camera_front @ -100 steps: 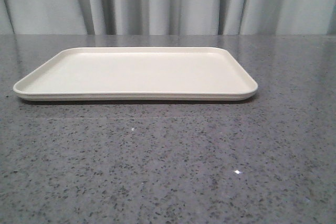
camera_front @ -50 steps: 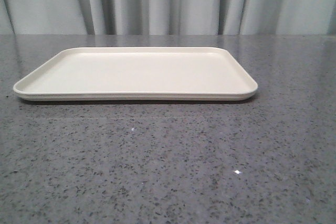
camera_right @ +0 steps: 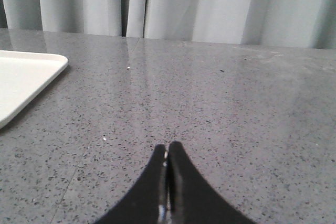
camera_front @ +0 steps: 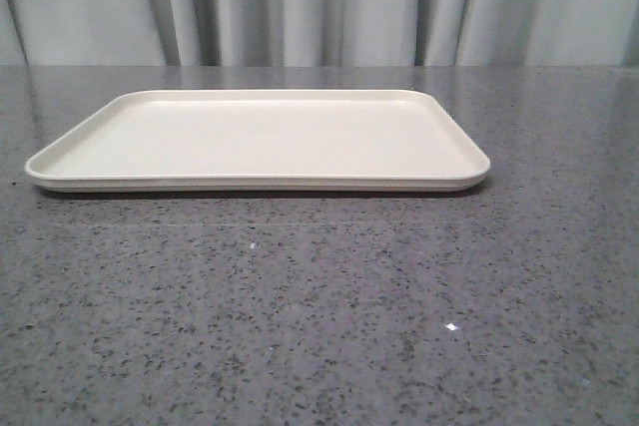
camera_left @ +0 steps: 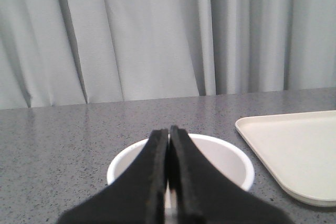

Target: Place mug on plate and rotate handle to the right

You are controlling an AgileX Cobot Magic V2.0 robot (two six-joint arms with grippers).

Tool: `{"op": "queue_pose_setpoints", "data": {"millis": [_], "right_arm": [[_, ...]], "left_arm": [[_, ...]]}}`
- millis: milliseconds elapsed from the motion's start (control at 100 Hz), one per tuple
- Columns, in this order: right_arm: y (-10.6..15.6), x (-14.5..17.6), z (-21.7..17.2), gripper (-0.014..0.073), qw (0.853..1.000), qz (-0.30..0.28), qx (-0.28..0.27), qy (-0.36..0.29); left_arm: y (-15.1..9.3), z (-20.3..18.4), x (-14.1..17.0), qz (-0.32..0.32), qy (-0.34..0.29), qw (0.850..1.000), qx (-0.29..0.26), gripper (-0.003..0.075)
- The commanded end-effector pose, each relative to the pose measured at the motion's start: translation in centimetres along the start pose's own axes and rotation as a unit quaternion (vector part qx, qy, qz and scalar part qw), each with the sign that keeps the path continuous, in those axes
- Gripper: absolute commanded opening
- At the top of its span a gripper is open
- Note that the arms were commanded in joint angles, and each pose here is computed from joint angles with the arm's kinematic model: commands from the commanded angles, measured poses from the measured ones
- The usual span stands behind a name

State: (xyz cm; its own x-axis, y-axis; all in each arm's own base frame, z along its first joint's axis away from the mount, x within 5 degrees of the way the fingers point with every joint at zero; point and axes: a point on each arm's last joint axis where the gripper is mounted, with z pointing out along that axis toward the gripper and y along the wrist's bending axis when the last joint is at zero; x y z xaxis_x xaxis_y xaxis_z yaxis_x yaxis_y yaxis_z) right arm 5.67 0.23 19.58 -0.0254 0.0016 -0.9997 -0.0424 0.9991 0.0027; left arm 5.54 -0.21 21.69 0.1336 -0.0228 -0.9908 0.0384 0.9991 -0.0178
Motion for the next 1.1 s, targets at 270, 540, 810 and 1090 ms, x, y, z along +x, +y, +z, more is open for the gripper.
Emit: {"op": "queue_pose_setpoints", "data": {"millis": [270, 540, 810, 1090], "right_arm": [[-0.02, -0.77, -0.20, -0.0110, 0.999, -0.003, 0.003, -0.047], [-0.02, -0.78, -0.20, -0.0110, 0.999, -0.003, 0.003, -0.047], [-0.02, -0.79, -0.20, -0.0110, 0.999, -0.003, 0.003, -0.048], [-0.02, -0.94, -0.21, -0.0110, 0.998, -0.004, 0.003, -0.055]], "left_arm": [[-0.04, -0.29, -0.68, -0.006, -0.052, 0.999, 0.002, -0.0020], [-0.05, -0.29, -0.68, -0.005, -0.052, 0.999, 0.002, -0.0020], [-0.05, -0.29, -0.68, -0.004, -0.052, 0.999, 0.003, -0.0020], [-0.05, -0.29, -0.70, -0.004, -0.053, 0.999, 0.003, -0.0020]]}}
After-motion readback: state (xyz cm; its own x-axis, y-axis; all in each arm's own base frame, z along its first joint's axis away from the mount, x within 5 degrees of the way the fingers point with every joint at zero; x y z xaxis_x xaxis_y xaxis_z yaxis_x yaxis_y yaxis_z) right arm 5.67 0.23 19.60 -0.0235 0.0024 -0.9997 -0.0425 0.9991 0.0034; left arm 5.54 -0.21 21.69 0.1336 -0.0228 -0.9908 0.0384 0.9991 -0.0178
